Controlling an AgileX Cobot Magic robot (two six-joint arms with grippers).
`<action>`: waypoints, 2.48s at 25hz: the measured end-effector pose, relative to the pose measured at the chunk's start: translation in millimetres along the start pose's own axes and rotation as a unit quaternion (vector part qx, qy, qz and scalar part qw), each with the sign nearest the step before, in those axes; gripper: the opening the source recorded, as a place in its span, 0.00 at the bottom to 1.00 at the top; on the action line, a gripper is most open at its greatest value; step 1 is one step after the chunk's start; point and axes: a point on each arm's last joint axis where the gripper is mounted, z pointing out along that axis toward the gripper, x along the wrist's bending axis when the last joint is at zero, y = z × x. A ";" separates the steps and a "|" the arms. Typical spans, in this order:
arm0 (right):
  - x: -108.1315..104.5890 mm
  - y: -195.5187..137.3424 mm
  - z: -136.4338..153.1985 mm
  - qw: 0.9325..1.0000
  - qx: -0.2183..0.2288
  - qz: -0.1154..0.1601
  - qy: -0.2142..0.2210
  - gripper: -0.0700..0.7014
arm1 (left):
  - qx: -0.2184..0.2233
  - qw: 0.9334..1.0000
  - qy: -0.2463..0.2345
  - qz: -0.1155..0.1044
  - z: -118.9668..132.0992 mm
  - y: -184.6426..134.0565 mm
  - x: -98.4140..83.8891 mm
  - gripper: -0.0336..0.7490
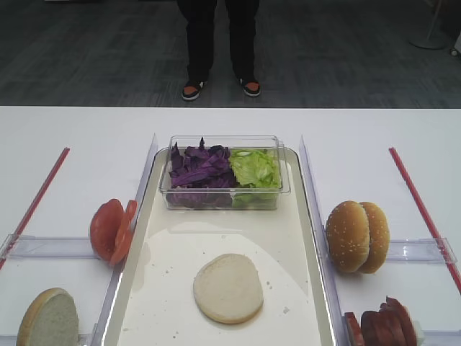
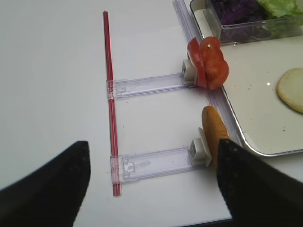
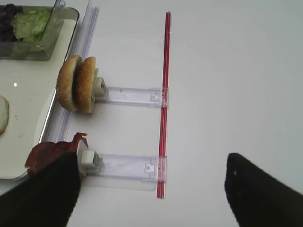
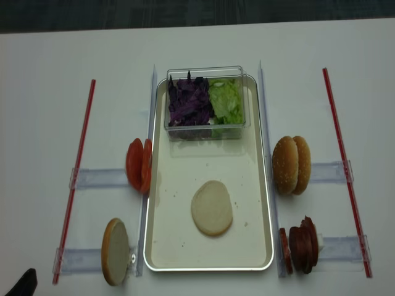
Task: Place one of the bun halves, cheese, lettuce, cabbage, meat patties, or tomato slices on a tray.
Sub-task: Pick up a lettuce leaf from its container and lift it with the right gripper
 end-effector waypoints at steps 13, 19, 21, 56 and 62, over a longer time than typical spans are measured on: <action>3.7 62.7 10.0 0.995 0.102 0.006 0.012 0.89 | 0.000 1.000 0.000 0.000 0.0 0.0 0.0 0.71; 7.6 83.0 32.3 0.988 0.155 0.010 0.018 0.89 | 0.000 1.000 0.000 0.000 0.0 0.0 0.0 0.71; 9.2 90.6 40.0 0.985 0.169 0.009 0.022 0.89 | 0.000 1.000 0.000 0.000 0.0 0.0 0.0 0.71; 27.1 233.3 228.5 0.954 0.292 -0.046 0.038 0.88 | 0.000 1.000 0.000 0.000 0.0 0.0 0.0 0.71; 29.0 240.8 258.4 0.952 0.301 -0.049 0.039 0.88 | 0.000 1.000 0.000 0.000 0.0 0.0 0.0 0.71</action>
